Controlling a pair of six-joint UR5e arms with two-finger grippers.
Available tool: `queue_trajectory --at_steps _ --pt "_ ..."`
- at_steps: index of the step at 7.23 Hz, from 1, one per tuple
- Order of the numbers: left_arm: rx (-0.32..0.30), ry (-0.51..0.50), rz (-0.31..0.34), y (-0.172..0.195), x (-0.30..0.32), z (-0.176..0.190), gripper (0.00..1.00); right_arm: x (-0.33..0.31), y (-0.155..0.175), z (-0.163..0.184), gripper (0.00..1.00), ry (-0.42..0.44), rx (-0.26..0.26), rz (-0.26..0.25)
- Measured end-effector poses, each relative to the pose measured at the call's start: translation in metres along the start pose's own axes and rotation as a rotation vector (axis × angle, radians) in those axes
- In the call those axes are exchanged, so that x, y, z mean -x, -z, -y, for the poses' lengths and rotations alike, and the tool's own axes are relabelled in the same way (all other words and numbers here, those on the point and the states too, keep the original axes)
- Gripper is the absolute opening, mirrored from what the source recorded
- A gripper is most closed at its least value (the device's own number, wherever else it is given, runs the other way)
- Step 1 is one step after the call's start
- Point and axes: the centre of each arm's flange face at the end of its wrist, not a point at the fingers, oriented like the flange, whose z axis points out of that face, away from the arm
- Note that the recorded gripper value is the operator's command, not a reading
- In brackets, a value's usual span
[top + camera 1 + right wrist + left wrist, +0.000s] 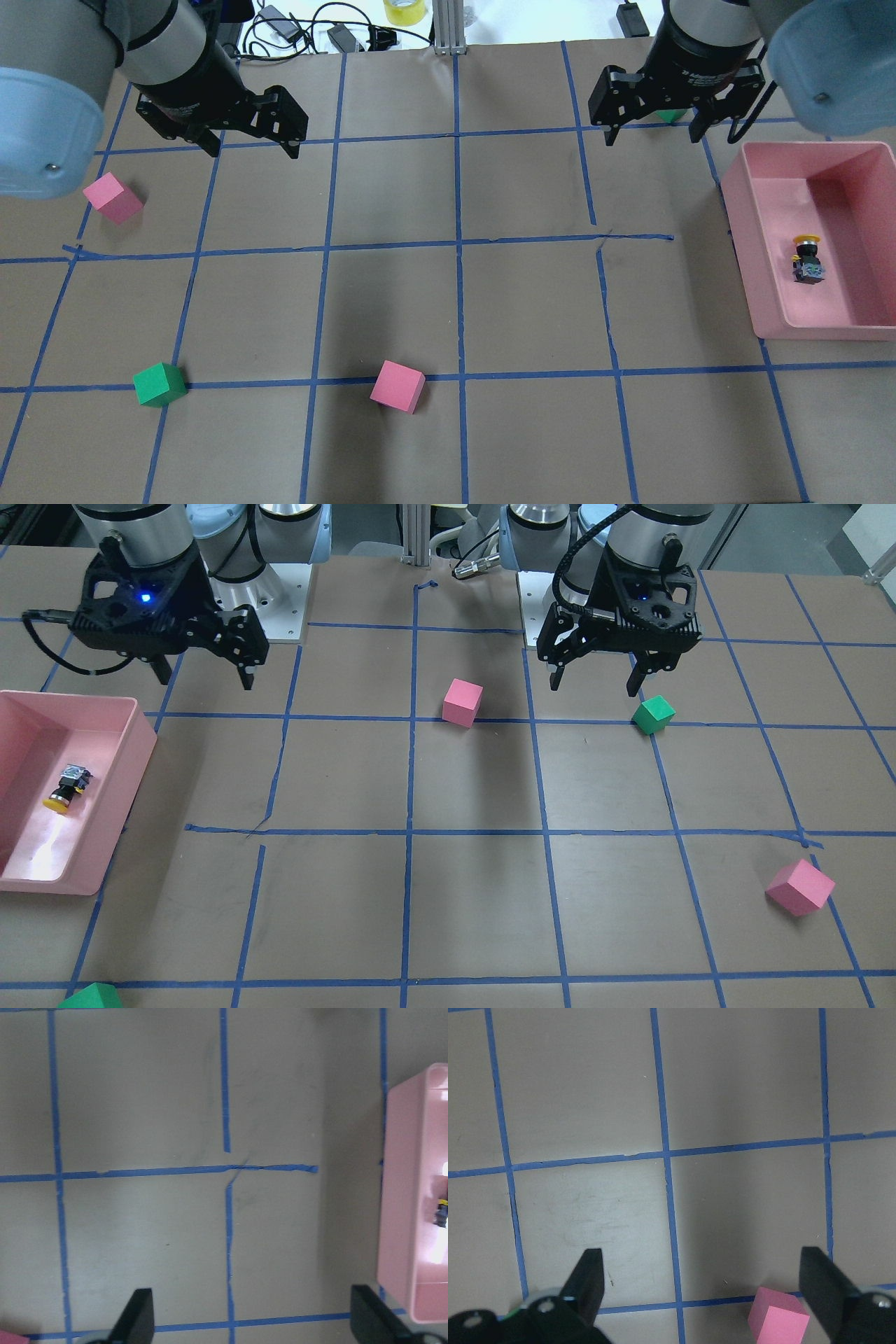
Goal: Align button upright
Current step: 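Move the right gripper over the pink tray above the yellow button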
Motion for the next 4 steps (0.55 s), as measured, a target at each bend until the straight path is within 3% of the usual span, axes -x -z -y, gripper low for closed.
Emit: queue_trajectory --at_steps 1,2,4 --pt "-0.002 0.002 0.002 0.001 0.001 0.0 1.0 -0.027 -0.008 0.009 1.0 0.001 0.015 -0.049" --pt "-0.004 0.003 0.003 0.002 0.002 0.0 1.0 -0.062 -0.018 0.018 1.0 -0.004 0.036 -0.055" --pt "-0.009 0.01 0.0 0.001 0.002 0.001 1.0 -0.142 -0.045 0.038 1.0 -0.055 0.06 -0.022"
